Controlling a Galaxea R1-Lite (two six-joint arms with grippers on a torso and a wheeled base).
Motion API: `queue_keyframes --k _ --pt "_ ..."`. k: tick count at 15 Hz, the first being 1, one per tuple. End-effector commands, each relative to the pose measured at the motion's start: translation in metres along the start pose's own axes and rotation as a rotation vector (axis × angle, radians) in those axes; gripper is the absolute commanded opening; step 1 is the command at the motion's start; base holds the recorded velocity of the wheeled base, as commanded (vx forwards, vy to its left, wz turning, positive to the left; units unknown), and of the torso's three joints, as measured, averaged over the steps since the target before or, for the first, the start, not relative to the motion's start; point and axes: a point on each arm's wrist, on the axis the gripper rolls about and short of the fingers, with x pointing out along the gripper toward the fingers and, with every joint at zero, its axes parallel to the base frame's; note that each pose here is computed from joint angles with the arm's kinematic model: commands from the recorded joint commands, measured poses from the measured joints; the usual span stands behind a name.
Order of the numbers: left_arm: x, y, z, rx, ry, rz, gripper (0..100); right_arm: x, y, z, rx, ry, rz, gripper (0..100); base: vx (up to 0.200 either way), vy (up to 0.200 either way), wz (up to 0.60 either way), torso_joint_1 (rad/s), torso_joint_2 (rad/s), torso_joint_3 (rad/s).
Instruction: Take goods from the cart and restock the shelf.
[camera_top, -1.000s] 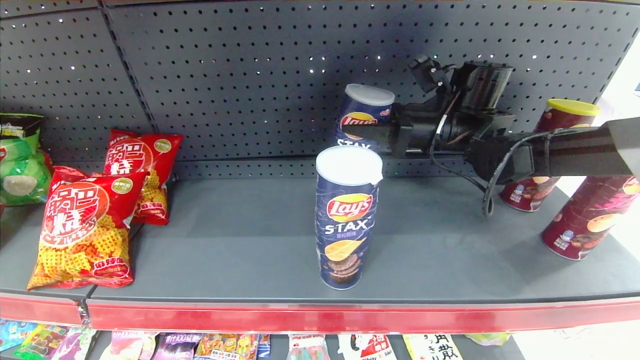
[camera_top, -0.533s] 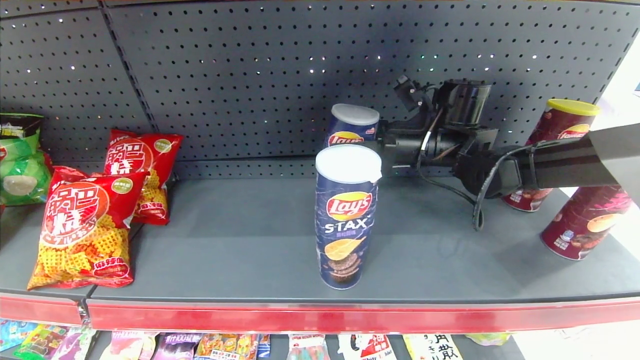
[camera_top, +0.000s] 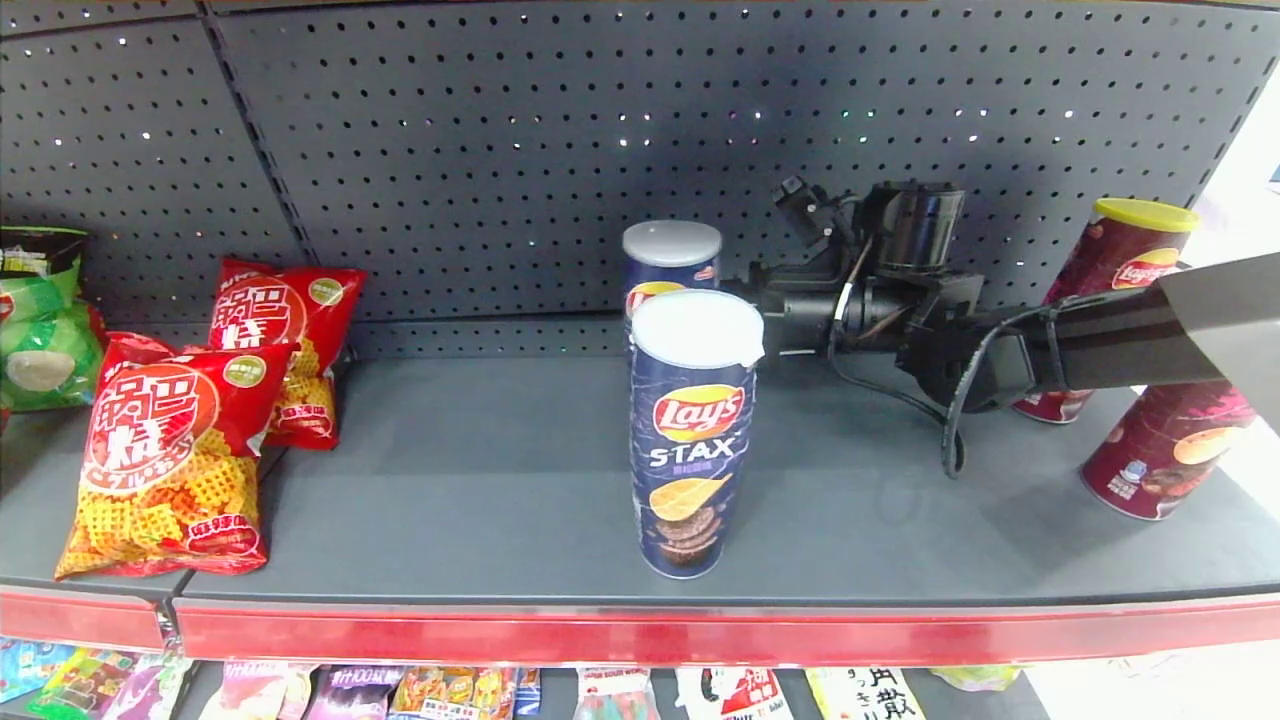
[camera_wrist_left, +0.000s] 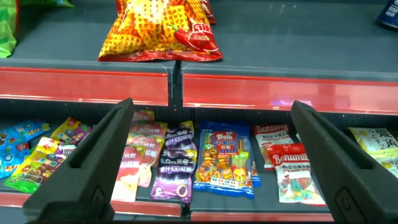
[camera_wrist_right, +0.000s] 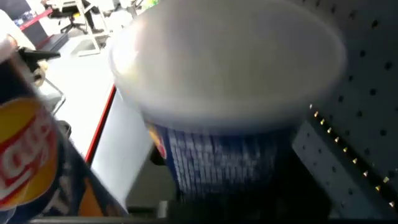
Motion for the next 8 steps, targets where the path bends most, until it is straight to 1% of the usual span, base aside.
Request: queue_keyframes --k 1,5,7,8 --pt "0.000 0.000 0.000 -0.001 0.002 0.000 100 0.001 0.000 0.000 -0.002 -0.001 0.001 100 0.000 0.000 0.00 0.000 0.00 0.000" --pt "0.000 0.000 0.000 -0.001 0.002 0.000 100 0.000 0.002 -0.001 0.003 0.002 0.003 100 0.000 0.000 0.00 0.000 0.00 0.000" --pt "0.000 0.000 0.000 -0.001 0.002 0.000 100 -0.006 0.004 -0.001 0.010 0.007 -0.007 100 0.000 0.000 0.00 0.000 0.00 0.000" --pt "0.000 0.000 0.000 -0.001 0.002 0.000 100 -0.018 0.007 -0.004 0.034 0.022 -0.026 100 0.000 0.000 0.00 0.000 0.00 0.000"
